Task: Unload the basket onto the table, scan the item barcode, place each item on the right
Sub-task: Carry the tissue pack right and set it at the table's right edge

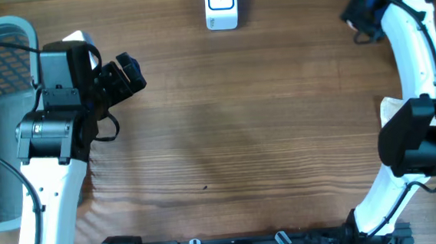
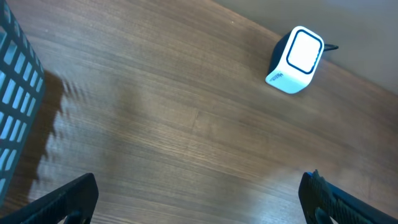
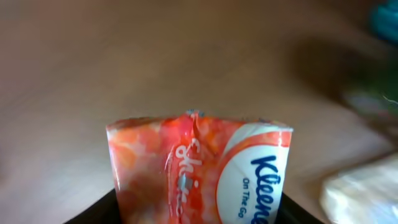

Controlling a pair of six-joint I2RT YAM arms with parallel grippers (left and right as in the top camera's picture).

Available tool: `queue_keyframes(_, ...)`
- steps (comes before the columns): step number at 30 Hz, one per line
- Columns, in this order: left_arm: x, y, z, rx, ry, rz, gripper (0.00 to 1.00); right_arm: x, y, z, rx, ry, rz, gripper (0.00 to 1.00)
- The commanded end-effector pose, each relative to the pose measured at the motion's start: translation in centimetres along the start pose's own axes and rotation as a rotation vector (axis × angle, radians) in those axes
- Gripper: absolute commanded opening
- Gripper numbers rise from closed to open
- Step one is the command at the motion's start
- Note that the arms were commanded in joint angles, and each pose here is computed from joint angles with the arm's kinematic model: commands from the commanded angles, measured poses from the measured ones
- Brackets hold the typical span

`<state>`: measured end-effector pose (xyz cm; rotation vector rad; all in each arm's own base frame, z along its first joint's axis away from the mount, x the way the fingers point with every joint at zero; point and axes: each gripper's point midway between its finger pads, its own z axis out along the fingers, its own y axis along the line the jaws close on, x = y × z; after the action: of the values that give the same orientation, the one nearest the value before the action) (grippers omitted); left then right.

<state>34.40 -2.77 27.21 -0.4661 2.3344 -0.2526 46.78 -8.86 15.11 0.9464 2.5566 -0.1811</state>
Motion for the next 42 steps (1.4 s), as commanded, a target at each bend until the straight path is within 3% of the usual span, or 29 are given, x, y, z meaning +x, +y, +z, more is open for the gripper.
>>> queue_keyframes(1, -0.2, 0.0, -0.1, 0.005, -0.003, 0.006, 1.0, 1.3, -7.6, 2.6, 0.26, 0.035, 0.122, 0.6)
queue_keyframes(6, -0.2, 0.0, -0.1, 0.004, -0.003, 0.006, 1.0, 4.7, -13.8, 8.4, 0.321, 0.122, 0.196, 0.64)
queue_keyframes(8, -0.2, 0.0, -0.1, 0.005, -0.003, 0.006, 1.0, 5.8, -14.4, 9.8, 0.301, 0.143, 0.191, 1.0)
queue_keyframes(15, -0.2, 0.0, -0.1, 0.005, -0.003, 0.006, 1.0, 1.8, -11.7, 8.0, 0.146, 0.022, 0.15, 1.0)
queue_keyframes(19, -1.3, -0.5, -0.1, 0.028, -0.05, 0.006, 1.0, -4.5, -6.8, -1.6, -0.09, -0.253, 0.143, 1.0)
queue_keyframes(22, -3.6, -2.0, -0.4, 0.09, -0.14, 0.002, 1.0, -11.0, -2.4, -18.1, -0.381, -0.718, 0.076, 1.0)
queue_keyframes(24, -8.0, -2.7, -1.5, 0.099, -0.335, 0.053, 1.0, -13.2, -2.2, -29.5, -0.504, -1.059, 0.045, 1.0)
queue_keyframes(28, -17.0, -2.0, -7.5, -0.056, -0.803, 0.131, 1.0, -11.8, -4.9, -40.5, -0.47, -1.359, -0.07, 1.0)
queue_keyframes(30, -18.2, -1.2, -9.7, -0.182, -0.88, 0.271, 1.0, -10.5, -6.5, -42.2, -0.332, -1.409, -0.195, 1.0)
queue_keyframes(33, -15.9, 0.2, -9.9, -0.298, -0.764, 0.457, 1.0, -8.4, -10.6, -43.5, -0.117, -1.396, -0.217, 1.0)
queue_keyframes(35, -14.7, -0.7, -11.2, -0.211, -0.759, 0.487, 1.0, -6.7, -12.4, -43.6, -0.052, -1.356, -0.241, 1.0)
queue_keyframes(37, -13.6, -1.9, -15.2, -0.061, -0.821, 0.414, 1.0, -3.2, -14.0, -45.4, -0.099, -1.364, -0.239, 1.0)
queue_keyframes(42, -10.3, -1.2, -23.9, 0.043, -0.992, 0.418, 1.0, 6.6, -18.2, -49.0, -0.241, -1.476, -0.213, 1.0)
